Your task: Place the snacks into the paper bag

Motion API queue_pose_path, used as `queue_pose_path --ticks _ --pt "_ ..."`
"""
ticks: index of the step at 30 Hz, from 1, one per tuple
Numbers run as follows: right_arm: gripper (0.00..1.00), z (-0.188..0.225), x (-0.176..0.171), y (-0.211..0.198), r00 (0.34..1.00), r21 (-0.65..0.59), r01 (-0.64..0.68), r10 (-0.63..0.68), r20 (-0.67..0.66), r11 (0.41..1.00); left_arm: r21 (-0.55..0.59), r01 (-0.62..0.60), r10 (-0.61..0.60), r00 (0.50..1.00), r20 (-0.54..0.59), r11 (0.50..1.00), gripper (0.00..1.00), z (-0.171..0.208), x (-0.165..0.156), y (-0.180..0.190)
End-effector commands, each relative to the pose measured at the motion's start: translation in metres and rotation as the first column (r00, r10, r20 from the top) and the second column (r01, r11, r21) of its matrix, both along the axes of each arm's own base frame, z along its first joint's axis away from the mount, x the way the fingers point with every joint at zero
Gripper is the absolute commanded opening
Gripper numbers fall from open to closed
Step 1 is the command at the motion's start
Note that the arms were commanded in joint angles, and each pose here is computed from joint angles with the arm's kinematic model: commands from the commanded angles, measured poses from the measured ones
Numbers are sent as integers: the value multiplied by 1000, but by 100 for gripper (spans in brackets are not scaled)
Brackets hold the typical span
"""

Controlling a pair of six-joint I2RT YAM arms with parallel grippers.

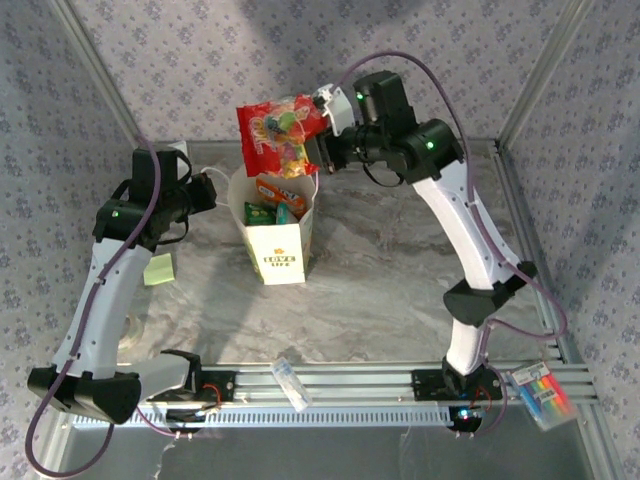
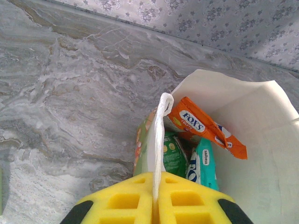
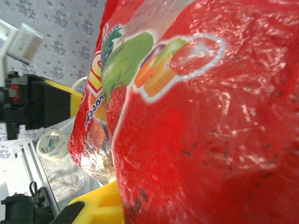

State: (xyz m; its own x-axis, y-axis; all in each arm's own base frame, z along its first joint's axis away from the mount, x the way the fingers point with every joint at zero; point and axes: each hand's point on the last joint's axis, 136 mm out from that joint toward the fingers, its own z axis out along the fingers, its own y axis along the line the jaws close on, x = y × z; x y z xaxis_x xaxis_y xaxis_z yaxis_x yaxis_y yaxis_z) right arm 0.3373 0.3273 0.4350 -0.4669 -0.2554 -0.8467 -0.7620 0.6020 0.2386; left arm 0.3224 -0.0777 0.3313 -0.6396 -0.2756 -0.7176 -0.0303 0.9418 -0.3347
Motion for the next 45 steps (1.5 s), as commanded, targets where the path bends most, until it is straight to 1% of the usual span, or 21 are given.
queue_pose_path --ticks 1,8,12,16,29,37,41,45 --pt "0 21 -8 3 998 32 -44 43 49 999 -6 13 -12 999 44 1000 10 11 -2 1" --pt "0 1 -11 17 995 0 -99 99 10 995 -8 15 -15 999 40 1000 10 10 -2 1" --pt "1 -14 -20 28 990 -59 -140 140 6 988 -9 16 -16 999 38 1000 10 9 -2 1" --pt "1 -32 -19 31 991 -157 -124 130 27 980 -8 14 -14 999 36 1000 10 9 -1 1" --pt "1 -60 -9 27 991 -306 -90 115 65 948 -9 14 -14 999 36 1000 10 9 -3 3" --pt "0 -79 -14 24 978 -452 -105 174 114 886 -13 15 -15 999 36 1000 10 9 -3 2" --pt "0 -85 -16 26 973 -475 -128 203 110 871 -14 15 -14 999 34 1000 10 8 -1 2" --pt "0 -91 -25 29 957 -506 -184 271 102 843 -14 18 -18 999 34 1000 10 8 -1 2"
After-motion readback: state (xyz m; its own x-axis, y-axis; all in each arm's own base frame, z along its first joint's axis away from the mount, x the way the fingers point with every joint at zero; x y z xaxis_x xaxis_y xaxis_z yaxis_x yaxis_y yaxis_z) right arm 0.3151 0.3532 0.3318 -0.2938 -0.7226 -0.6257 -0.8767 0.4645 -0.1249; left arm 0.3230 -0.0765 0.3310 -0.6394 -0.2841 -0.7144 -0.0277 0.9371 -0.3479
